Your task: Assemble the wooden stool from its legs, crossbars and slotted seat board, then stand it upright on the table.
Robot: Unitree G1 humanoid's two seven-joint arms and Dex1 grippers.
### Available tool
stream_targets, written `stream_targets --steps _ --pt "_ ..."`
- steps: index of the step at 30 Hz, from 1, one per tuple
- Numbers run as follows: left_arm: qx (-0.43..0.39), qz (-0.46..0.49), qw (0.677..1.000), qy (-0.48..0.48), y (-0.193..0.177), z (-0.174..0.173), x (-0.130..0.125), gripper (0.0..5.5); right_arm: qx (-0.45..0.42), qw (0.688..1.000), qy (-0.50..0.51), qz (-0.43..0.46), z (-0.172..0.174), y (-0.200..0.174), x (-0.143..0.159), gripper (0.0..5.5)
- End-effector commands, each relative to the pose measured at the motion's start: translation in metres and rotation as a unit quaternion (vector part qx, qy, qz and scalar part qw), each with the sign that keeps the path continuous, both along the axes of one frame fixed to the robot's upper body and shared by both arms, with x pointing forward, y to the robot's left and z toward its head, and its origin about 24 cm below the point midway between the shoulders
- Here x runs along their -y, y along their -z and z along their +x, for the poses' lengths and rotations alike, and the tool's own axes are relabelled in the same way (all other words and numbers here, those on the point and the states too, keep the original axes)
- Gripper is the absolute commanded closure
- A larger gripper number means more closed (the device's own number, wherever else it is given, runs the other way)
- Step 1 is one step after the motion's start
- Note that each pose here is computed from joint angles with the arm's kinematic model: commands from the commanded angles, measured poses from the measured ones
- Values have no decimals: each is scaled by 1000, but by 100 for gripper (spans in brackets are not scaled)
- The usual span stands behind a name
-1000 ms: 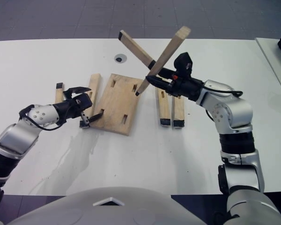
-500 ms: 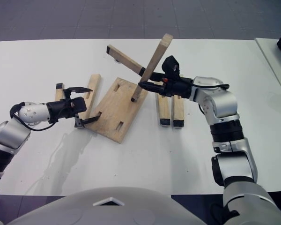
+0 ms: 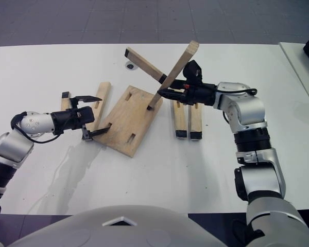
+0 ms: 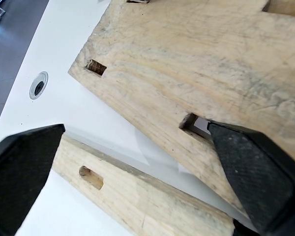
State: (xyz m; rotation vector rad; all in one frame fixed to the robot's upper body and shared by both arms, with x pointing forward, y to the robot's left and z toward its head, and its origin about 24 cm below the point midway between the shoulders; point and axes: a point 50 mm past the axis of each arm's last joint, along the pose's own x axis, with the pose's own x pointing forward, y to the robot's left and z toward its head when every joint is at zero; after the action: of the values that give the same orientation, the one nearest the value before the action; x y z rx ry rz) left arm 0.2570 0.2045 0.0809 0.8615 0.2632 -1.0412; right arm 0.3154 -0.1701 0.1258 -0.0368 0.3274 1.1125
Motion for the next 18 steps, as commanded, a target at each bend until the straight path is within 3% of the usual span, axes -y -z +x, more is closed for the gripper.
stream_targets --steps 1,12,18 --pt "-113 87 989 -33 49 -26 -25 10 -27 999 -3 -42 0 12 6 346" --pt "-82 60 994 -27 45 -19 -9 10 -153 983 -18 -102 3 67 -2 346" --pt "-73 41 996 -32 45 -21 1 10 -144 984 -39 -96 -14 81 -27 346"
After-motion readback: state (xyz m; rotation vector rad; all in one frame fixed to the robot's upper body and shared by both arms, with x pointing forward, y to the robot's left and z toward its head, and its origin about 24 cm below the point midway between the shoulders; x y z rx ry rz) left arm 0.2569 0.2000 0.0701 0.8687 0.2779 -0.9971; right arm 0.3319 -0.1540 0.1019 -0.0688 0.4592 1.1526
